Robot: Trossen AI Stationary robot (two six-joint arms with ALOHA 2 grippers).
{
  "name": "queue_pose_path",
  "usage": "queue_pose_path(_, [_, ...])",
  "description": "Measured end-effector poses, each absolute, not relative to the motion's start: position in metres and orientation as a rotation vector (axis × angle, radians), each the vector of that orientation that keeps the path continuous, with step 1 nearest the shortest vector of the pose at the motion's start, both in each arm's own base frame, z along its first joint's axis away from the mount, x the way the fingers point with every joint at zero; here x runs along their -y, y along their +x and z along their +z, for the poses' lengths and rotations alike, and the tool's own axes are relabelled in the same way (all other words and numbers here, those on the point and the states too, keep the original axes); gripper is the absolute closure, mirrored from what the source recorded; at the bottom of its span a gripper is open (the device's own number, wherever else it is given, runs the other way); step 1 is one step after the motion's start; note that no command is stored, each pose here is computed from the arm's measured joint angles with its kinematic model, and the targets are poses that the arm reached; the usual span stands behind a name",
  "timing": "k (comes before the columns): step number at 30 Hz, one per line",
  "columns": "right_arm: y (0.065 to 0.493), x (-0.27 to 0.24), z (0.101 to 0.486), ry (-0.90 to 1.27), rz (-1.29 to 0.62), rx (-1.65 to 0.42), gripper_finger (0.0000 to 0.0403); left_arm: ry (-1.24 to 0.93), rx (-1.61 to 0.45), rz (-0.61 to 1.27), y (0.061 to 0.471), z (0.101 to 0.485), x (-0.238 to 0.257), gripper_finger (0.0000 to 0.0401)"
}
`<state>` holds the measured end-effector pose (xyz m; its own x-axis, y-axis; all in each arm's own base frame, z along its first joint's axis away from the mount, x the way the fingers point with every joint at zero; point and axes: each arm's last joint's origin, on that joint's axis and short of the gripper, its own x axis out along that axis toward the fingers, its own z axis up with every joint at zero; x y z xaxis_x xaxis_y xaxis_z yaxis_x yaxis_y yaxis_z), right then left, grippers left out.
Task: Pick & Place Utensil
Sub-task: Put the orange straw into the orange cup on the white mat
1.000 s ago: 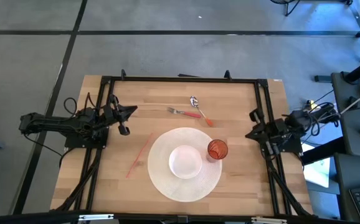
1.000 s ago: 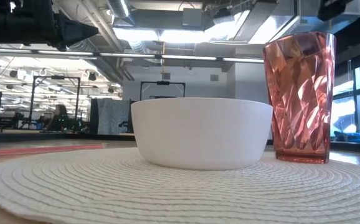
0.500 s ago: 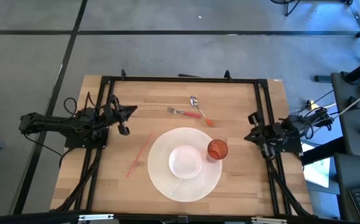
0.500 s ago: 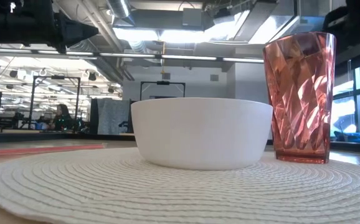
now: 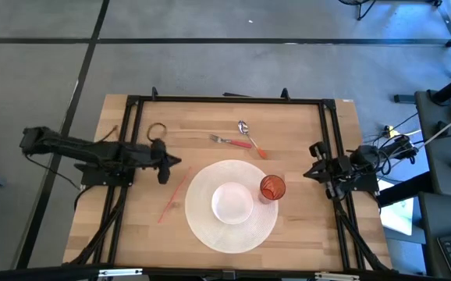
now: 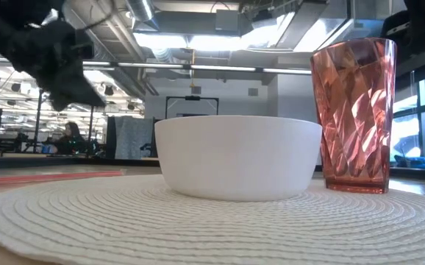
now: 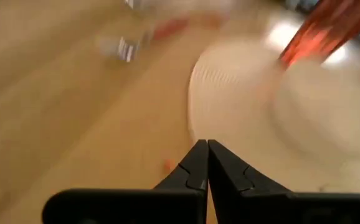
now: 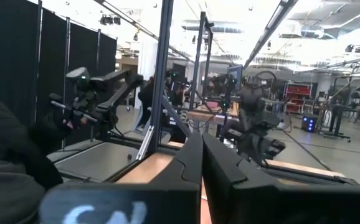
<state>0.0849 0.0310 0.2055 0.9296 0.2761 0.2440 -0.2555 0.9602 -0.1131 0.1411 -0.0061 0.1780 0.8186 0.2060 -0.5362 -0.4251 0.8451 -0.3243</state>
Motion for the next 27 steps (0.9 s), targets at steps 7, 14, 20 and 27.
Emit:
queue_pose_path(7, [0.085,-0.031,0.205,-0.067,0.275,0.25,0.0399,-0.445,-0.897,0.414,0.179,0.188,0.033,0.0397])
queue_pose_path(14, [0.086,-0.031,0.201,-0.023,0.284,0.203,0.0397,-0.335,-1.141,0.469,0.235,0.197,0.06,0.0385])
queue_pose_path(20, [0.086,-0.031,0.201,0.016,0.288,0.193,0.0386,-0.229,-1.302,0.47,0.264,0.199,0.069,0.0331])
queue_pose_path(27, [0.086,-0.032,0.198,0.007,0.289,0.163,0.0384,-0.158,-1.277,0.513,0.276,0.195,0.069,0.024])
